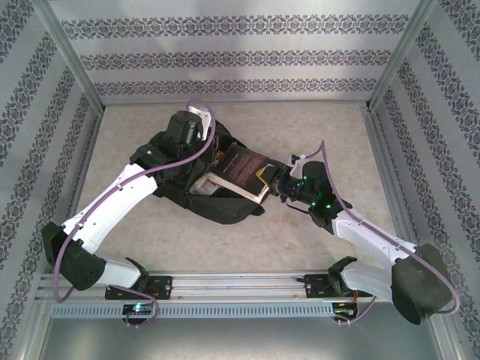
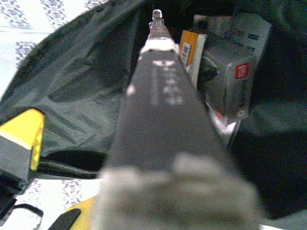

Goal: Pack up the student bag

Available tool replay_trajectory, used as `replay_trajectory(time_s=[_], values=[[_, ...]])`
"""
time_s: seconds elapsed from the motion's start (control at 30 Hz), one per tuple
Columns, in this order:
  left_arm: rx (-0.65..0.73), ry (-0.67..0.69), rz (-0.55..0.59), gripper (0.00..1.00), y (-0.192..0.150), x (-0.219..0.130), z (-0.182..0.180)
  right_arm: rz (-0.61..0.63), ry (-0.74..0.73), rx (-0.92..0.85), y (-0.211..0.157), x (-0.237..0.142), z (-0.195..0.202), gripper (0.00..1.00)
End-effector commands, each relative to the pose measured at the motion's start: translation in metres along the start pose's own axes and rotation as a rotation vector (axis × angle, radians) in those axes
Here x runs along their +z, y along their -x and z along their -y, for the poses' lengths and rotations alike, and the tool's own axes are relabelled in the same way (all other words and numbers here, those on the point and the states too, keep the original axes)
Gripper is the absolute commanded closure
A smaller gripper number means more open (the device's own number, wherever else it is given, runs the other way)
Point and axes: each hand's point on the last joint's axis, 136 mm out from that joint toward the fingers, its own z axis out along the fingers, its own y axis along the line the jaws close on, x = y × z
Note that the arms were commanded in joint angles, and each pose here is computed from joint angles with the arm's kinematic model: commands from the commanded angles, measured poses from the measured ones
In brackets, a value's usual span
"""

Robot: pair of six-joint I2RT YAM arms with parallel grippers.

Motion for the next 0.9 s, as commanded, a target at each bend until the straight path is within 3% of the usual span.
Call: replay_trajectory(time_s=[0.0, 0.3, 0.63, 0.87], values=[[0.006, -0.033, 0.153, 1.00, 0.041, -0.028, 0.005, -0.002, 0.215, -0.016, 0.001, -0.005, -0.068, 1.00], [-0.012, -0.050, 0.189, 1.00, 0.048, -0.034, 0.008, 0.000, 0.219, 0.006, 0.005, 0.017, -0.080, 1.00], [-0.010, -0.062, 0.251, 1.00, 0.072, -0.054, 0.011, -0.004, 0.074, 0.004, -0.004, 0.065, -0.027, 1.00], [0.005, -0.045, 0.273, 1.00, 0.075, -0.063, 0.007, -0.003, -0.066, -0.013, -0.010, 0.074, 0.013, 1.00]])
